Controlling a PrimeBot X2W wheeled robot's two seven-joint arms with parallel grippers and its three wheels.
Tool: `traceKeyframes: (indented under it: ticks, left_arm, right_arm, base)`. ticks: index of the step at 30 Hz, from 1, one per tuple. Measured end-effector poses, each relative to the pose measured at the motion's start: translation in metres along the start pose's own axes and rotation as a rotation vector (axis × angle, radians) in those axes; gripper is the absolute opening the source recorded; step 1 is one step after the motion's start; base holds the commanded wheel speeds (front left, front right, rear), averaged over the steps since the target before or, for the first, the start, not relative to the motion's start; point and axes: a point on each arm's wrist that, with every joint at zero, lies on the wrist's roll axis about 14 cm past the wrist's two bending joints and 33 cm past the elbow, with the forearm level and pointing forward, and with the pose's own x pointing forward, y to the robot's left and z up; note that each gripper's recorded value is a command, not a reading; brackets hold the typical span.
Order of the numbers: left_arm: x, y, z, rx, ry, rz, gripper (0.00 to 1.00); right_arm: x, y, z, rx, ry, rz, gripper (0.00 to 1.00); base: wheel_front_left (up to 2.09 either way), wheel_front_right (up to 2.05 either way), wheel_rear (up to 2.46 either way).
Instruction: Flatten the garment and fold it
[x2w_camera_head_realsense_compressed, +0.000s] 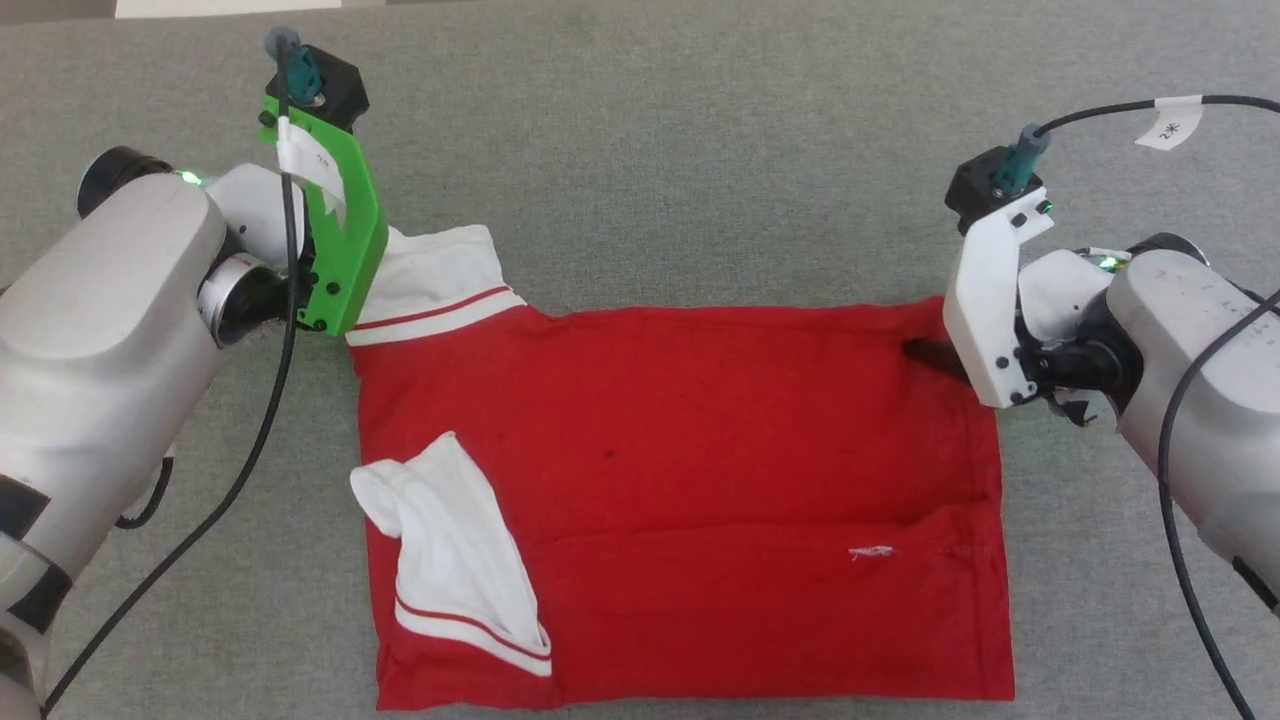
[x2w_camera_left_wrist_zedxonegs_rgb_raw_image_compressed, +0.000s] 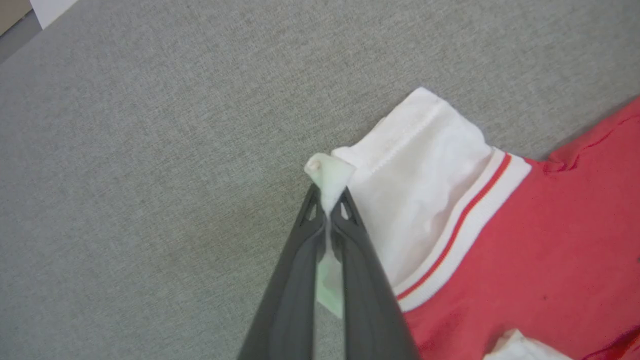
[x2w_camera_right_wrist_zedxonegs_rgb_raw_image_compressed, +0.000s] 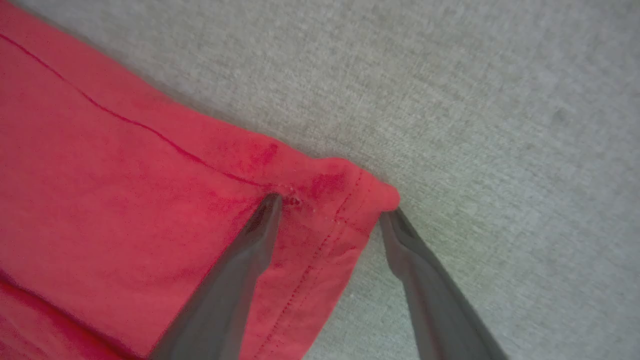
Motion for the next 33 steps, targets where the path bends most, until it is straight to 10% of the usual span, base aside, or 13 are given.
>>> traceKeyframes:
  ticks: [2,3,33]
  left_arm:
    - [0.003,0.001,-0.003,-0.003,0.008,-0.001,0.00]
    - [0.003,0.001,-0.004,-0.005,0.011,-0.001,0.00]
    - [-0.096,-0.053,-0.028,0.111,-0.300,-0.022,0.00]
  right_arm:
    - [0.002,-0.001,-0.001,0.002,0.007,0.001,1.00]
    - [0.002,-0.001,-0.001,0.001,0.009,0.001,0.00]
    - [-0.092,0.018,-0.013,-0.141,-0.482,-0.014,0.00]
  base:
    - [0.00,0.00,0.00]
    - [0.00,0.00,0.00]
    - [0.00,0.00,0.00]
